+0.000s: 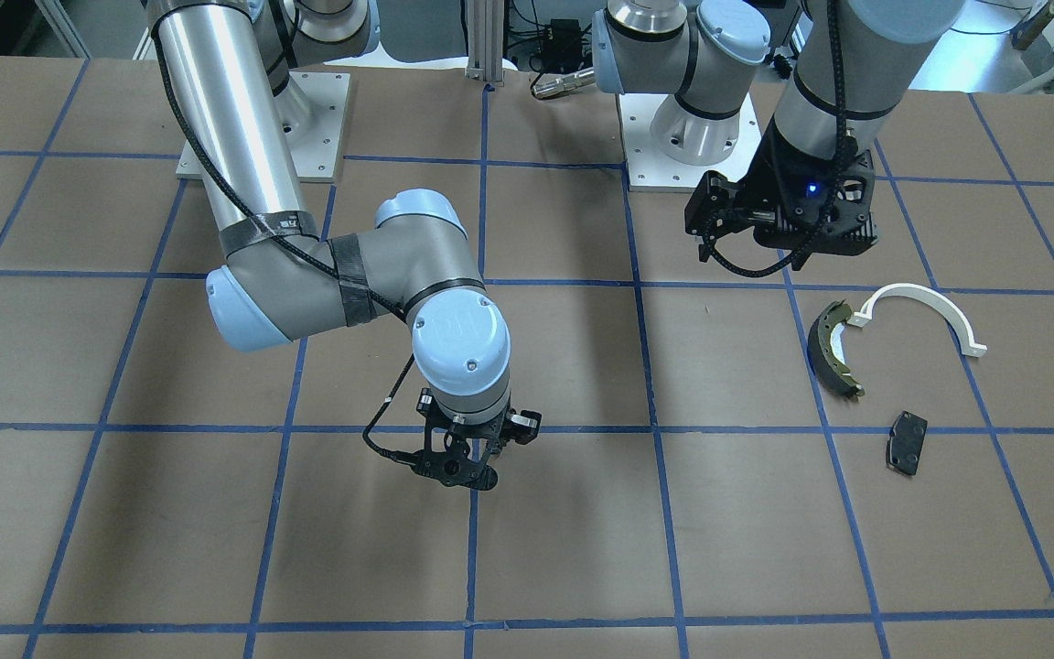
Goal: Place bearing gear from tray to pile
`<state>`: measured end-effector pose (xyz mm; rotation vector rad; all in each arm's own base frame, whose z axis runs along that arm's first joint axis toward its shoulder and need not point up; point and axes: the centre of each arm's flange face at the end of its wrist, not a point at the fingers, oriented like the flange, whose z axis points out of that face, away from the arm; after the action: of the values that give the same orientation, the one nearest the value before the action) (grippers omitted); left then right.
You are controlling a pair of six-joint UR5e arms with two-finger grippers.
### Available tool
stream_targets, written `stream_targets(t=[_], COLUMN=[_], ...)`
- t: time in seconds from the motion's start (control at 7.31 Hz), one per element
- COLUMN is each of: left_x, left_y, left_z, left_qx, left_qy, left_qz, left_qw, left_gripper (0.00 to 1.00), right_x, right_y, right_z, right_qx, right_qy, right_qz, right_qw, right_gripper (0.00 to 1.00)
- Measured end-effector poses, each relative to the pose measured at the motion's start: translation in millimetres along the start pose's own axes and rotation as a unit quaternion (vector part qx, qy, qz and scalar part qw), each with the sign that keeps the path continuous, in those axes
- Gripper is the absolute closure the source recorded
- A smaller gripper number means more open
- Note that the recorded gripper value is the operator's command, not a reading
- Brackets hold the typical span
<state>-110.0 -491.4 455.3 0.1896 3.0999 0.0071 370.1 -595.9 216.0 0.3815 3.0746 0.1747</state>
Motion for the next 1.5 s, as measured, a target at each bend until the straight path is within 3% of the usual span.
stream_targets(t=[0.27, 0.68, 0.96, 1.09, 1.5], left_x=[3, 59, 113, 140, 196], left_y=[-15, -49, -71, -82, -105], left_z=[5, 40, 84, 111, 189], left_qx=[0.024, 0.052, 0.055, 0.057, 0.062], left_qy=[-0.003, -0.001, 0.003, 0.004, 0.007], left_qz=[0.001, 0.008, 0.027, 0.044, 0.082], left_qw=[0.9997, 0.9986, 0.9981, 0.9974, 0.9947], left_gripper=[0.00, 0.00, 0.00, 0.00, 0.00], right_x=[13, 99, 186, 239, 423], right_y=[-9, -40, -52, -57, -75], right_z=[-23, -103, -156, -180, -204], right_qx=[0.014, 0.020, 0.002, -0.006, -0.027], right_qy=[-0.008, -0.017, -0.004, 0.003, 0.034], right_qz=[-0.011, -0.033, -0.073, -0.099, -0.170], right_qw=[0.9998, 0.9991, 0.9973, 0.9951, 0.9846], right_gripper=[0.00, 0.00, 0.00, 0.05, 0.05])
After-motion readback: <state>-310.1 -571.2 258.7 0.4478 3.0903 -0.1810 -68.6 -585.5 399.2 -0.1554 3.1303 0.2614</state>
